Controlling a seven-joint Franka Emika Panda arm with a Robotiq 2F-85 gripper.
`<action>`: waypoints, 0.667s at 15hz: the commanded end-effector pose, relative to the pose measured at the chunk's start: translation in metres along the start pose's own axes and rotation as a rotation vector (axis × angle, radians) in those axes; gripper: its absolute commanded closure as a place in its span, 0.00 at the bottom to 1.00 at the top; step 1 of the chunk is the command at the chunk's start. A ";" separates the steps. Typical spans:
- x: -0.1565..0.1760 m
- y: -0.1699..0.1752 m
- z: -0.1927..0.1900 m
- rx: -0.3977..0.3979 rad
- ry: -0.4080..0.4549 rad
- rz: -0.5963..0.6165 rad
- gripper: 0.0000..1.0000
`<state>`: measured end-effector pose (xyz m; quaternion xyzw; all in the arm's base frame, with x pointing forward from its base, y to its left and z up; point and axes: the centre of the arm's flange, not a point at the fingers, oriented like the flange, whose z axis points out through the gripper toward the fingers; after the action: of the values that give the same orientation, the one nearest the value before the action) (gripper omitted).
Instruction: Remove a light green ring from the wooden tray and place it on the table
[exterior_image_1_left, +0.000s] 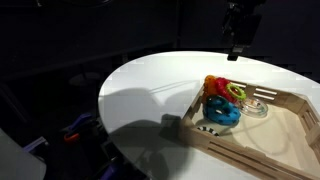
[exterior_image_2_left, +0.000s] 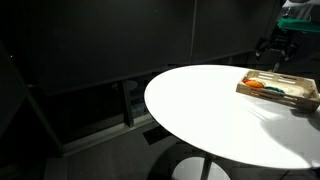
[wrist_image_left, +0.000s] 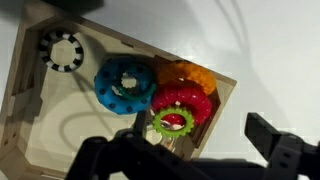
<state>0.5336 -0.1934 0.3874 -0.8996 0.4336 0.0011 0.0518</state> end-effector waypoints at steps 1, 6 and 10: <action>0.027 -0.007 0.009 -0.033 0.045 0.063 0.00; 0.047 -0.003 0.024 -0.064 0.076 0.112 0.00; 0.058 0.004 0.039 -0.095 0.069 0.147 0.00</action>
<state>0.5577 -0.2287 0.3507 -0.8747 0.4845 -0.0053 0.0118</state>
